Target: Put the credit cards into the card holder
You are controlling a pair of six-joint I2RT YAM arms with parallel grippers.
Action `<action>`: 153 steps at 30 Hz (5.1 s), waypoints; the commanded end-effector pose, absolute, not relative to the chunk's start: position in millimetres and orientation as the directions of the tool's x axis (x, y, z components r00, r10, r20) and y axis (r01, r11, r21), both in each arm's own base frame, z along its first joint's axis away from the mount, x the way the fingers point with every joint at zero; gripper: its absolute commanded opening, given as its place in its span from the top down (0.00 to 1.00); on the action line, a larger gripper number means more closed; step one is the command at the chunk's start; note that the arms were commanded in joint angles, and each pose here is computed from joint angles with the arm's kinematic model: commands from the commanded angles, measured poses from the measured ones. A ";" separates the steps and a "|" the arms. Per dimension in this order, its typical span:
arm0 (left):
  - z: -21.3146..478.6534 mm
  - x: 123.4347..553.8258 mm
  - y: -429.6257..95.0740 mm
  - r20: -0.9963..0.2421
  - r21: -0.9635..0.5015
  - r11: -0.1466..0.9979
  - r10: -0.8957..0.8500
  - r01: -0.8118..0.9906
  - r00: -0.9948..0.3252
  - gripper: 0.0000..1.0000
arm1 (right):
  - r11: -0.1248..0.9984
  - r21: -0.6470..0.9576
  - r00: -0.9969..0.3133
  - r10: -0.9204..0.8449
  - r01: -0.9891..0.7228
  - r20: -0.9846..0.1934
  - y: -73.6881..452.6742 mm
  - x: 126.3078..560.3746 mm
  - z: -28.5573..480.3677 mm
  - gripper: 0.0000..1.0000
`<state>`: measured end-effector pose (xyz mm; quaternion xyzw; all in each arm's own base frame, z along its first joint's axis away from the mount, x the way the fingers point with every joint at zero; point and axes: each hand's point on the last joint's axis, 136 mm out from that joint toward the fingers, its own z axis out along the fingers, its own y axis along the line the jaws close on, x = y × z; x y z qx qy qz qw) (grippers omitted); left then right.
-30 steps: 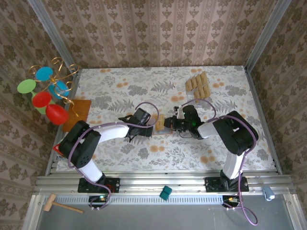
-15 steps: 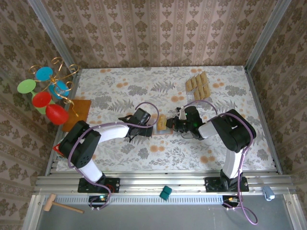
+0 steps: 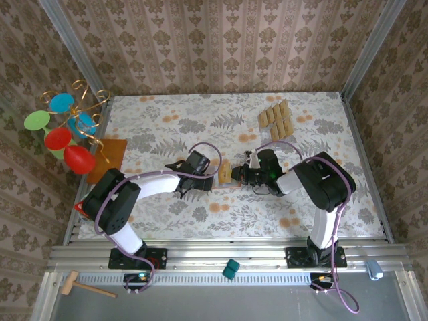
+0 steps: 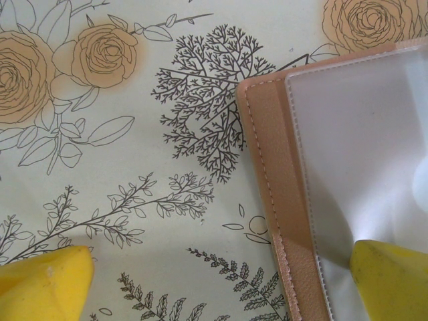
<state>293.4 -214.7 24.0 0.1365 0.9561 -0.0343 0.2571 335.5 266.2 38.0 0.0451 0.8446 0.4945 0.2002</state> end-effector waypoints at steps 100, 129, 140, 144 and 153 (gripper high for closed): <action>30.3 331.2 -204.0 -0.522 0.039 0.963 0.248 0.268 -0.816 0.00 | 0.617 0.778 -0.914 0.242 -0.112 -0.324 259.8 334.6 28.0 1.00; 19.5 325.5 -193.7 -0.503 0.052 0.966 0.246 0.255 -0.829 0.00 | 0.585 0.806 -0.922 0.255 -0.094 -0.292 257.3 327.8 27.6 1.00; 18.8 325.0 -193.7 -0.503 0.054 0.965 0.249 0.258 -0.828 0.00 | 0.548 0.833 -0.931 0.256 -0.081 -0.260 262.8 325.2 23.7 1.00; 19.0 325.1 -193.3 -0.503 0.055 0.965 0.248 0.256 -0.828 0.00 | 0.545 0.835 -0.932 0.261 -0.073 -0.252 261.8 323.1 21.6 1.00; 18.7 324.6 -193.2 -0.499 0.055 0.964 0.251 0.259 -0.829 0.00 | 0.540 0.840 -0.933 0.272 -0.054 -0.235 261.7 323.1 15.7 1.00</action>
